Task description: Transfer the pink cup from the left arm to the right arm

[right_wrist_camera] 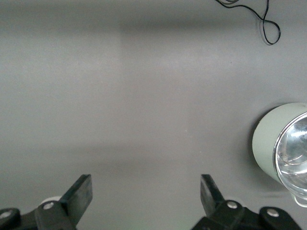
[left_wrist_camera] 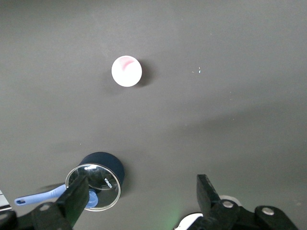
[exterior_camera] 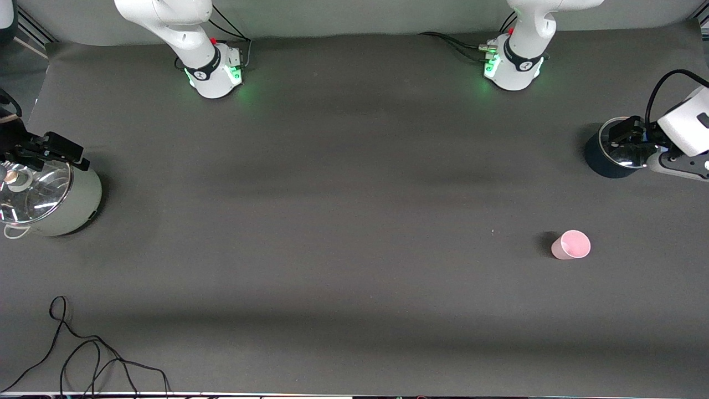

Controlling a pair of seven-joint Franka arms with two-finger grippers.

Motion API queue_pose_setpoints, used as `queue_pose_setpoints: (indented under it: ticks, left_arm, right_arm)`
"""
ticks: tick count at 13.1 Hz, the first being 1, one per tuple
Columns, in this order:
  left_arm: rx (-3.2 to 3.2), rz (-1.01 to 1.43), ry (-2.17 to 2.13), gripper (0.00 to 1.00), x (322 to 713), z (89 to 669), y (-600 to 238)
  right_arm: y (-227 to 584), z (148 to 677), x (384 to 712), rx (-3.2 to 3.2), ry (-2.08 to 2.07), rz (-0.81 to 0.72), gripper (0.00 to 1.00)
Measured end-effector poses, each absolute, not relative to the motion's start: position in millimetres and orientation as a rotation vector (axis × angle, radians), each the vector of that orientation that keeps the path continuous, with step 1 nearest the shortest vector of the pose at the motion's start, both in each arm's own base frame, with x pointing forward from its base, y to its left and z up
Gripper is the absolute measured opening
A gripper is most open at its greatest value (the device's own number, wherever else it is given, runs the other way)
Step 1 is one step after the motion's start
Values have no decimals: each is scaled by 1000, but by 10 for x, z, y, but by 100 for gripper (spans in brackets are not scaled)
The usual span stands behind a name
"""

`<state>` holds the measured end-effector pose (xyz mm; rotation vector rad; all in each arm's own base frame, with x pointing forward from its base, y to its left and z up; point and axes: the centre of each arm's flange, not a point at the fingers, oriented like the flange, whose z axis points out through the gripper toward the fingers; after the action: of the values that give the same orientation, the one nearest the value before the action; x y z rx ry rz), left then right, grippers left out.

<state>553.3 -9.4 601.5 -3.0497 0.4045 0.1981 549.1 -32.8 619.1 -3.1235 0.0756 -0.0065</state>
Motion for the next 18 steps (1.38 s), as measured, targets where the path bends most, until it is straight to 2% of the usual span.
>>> queue_pose_setpoints:
  ticks: [9,18]
  left_arm:
    - [-3072,280,362,100,5577,5834,211]
    - [-3000,102,1139,99,6026,5104,1316]
  right_arm:
    - [-269,6240,5475,-3125,-49,-21,100]
    - [-277,6295,5476,-3126,-52,-39,100]
